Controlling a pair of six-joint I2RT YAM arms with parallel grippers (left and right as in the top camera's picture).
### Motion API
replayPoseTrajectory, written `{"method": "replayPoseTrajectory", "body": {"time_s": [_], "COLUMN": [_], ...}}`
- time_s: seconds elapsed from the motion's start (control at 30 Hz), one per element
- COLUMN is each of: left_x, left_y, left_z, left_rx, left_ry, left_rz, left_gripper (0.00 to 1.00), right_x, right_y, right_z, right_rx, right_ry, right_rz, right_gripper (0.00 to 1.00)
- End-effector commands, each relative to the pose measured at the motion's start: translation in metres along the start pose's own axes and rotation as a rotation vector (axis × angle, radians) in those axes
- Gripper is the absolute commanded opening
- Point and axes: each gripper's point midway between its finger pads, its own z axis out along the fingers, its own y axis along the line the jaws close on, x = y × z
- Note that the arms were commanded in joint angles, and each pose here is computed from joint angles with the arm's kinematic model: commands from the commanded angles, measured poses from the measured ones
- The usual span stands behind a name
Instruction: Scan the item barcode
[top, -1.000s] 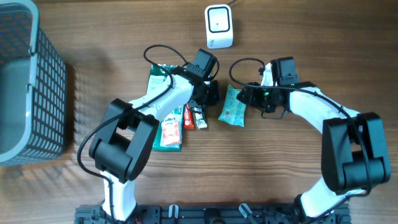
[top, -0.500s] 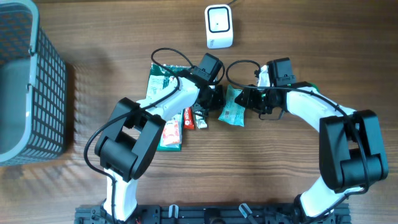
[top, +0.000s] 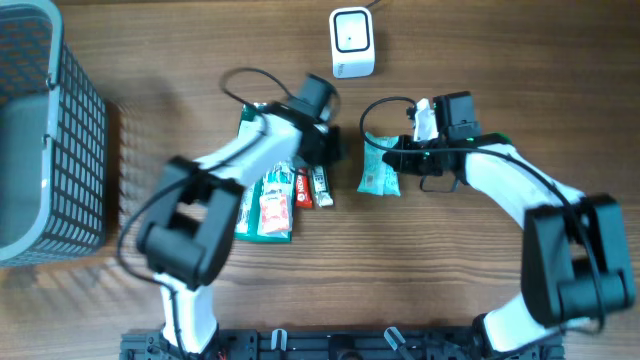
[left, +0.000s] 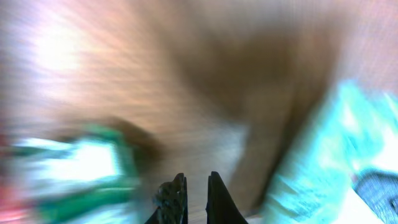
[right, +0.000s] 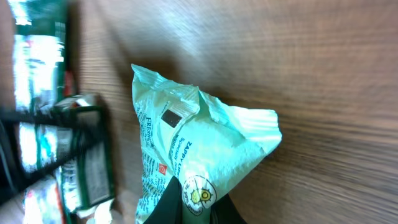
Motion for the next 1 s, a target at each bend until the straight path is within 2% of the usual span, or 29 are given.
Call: {"method": "replayPoseTrajectory", "body": {"time_s": [0.0, 0.1, 0.2, 0.23, 0.33, 0.37, 0.4, 0.5, 0.73, 0.87, 0.97], "left_x": [-0.071, -0.098, -0.11, -0.111, -0.111, -0.112, -0.112, -0.113, -0.113, -0.113, -0.113], "left_y": [0.012, 0.051, 0.098, 0.111, 0.162, 0.174, 0.18, 0.197, 0.201, 0.201, 0.201], "left_z": [-0.107, -0.166, -0.192, -0.194, -0.203, -0.208, -0.211, -0.218, -0.22, -0.22, -0.22], "left_rx": [0.077, 0.075, 0.013, -0.009, -0.106, -0.115, -0.12, -0.131, -0.134, -0.134, -0.134], "left_ry": [-0.276, -0.413, -0.465, -0.466, -0.475, -0.483, -0.489, -0.504, -0.508, -0.508, -0.508], "left_rz": [-0.043, -0.105, -0.091, -0.094, -0.194, -0.222, -0.237, -0.273, -0.283, -0.283, -0.283], "left_gripper": [0.04, 0.08, 0.1, 0.13, 0.3, 0.51, 1.0, 1.0, 1.0, 1.0, 1.0], "right_x": [-0.031, -0.039, -0.033, -0.031, -0.029, -0.032, -0.037, -0.065, -0.134, -0.166, -0.183], "right_y": [0.033, 0.057, 0.08, 0.082, 0.082, 0.085, 0.089, 0.114, 0.194, 0.197, 0.195], "right_z": [-0.049, -0.074, -0.083, -0.082, -0.082, -0.085, -0.089, -0.121, -0.234, -0.253, -0.231], "right_rx": [-0.027, -0.09, -0.193, -0.205, -0.206, -0.212, -0.215, -0.226, -0.206, -0.036, 0.113], "right_ry": [-0.169, -0.236, -0.239, -0.23, -0.227, -0.236, -0.244, -0.284, -0.522, -0.677, -0.701], "right_rz": [-0.192, -0.245, -0.395, -0.414, -0.443, -0.446, -0.442, -0.433, -0.688, -0.835, -1.005], "right_gripper": [0.04, 0.04, 0.04, 0.04, 0.04, 0.04, 0.04, 0.04, 0.04, 0.04, 0.04]}}
